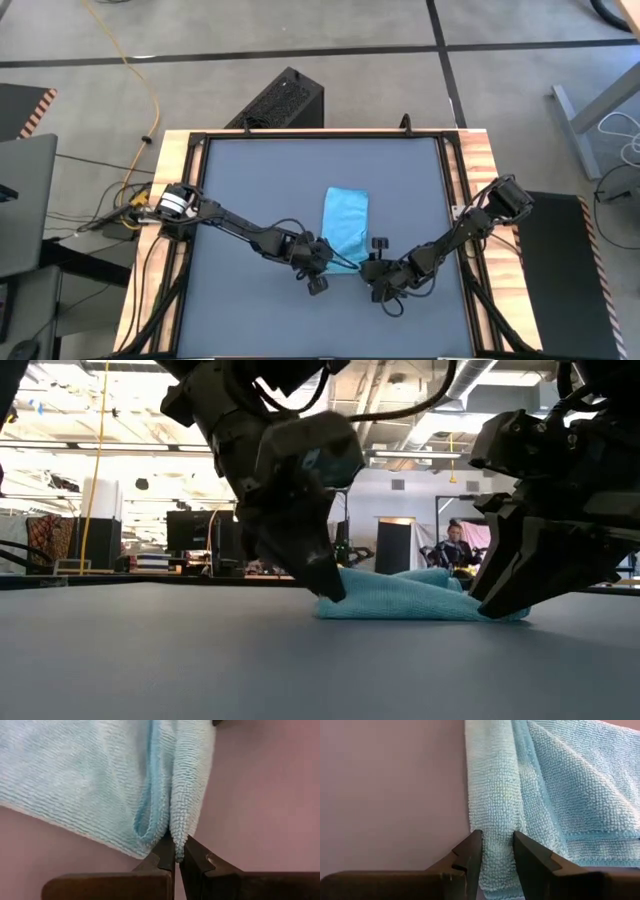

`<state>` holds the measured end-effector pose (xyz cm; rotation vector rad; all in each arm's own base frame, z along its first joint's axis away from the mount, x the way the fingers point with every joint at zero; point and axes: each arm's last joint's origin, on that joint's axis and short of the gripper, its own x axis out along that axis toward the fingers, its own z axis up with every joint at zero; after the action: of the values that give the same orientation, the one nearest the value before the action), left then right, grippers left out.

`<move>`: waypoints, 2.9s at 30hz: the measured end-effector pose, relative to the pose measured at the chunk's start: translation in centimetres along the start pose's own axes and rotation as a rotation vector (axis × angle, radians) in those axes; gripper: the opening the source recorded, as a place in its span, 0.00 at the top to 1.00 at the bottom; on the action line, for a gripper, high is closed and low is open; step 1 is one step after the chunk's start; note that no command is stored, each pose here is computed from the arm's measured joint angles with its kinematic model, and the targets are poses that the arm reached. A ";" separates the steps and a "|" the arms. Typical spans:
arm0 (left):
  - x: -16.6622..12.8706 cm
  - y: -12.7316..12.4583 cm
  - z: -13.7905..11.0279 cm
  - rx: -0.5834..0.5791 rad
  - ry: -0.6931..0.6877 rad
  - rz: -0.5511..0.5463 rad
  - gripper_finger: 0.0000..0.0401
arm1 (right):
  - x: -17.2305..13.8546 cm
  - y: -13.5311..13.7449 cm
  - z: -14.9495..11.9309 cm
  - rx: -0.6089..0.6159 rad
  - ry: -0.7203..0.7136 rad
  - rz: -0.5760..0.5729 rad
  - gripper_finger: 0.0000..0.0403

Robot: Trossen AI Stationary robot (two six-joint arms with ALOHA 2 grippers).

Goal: Roll towel
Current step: Roll the blue microfiber towel

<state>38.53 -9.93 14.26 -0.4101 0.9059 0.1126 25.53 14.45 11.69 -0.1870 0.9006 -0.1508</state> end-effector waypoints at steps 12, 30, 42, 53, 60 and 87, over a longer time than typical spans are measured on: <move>-1.4 -0.9 0.8 0.214 0.063 0.016 0.82 | 0.1 -0.1 0.0 0.042 0.004 0.000 0.66; -5.6 -6.6 2.8 0.824 -0.128 0.222 0.38 | 0.1 -0.1 0.0 0.043 0.006 -0.001 0.66; -1.0 -5.5 2.5 0.975 -0.096 0.195 0.38 | 0.1 -0.1 -0.1 0.042 0.007 -0.002 0.66; 0.4 -4.9 1.0 0.916 0.025 0.178 0.38 | 0.1 -0.1 0.0 0.045 0.004 0.000 0.66; 0.4 -4.3 1.0 0.881 0.039 0.238 0.38 | 0.1 -0.1 0.0 0.045 0.003 0.000 0.66; -0.1 -6.3 2.7 0.883 -0.002 0.309 0.38 | 0.1 -0.1 -0.1 0.043 0.006 -0.001 0.66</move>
<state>42.15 -14.64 17.70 0.5516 0.9216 -0.0120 25.56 14.32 11.59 -0.1473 0.9027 -0.1720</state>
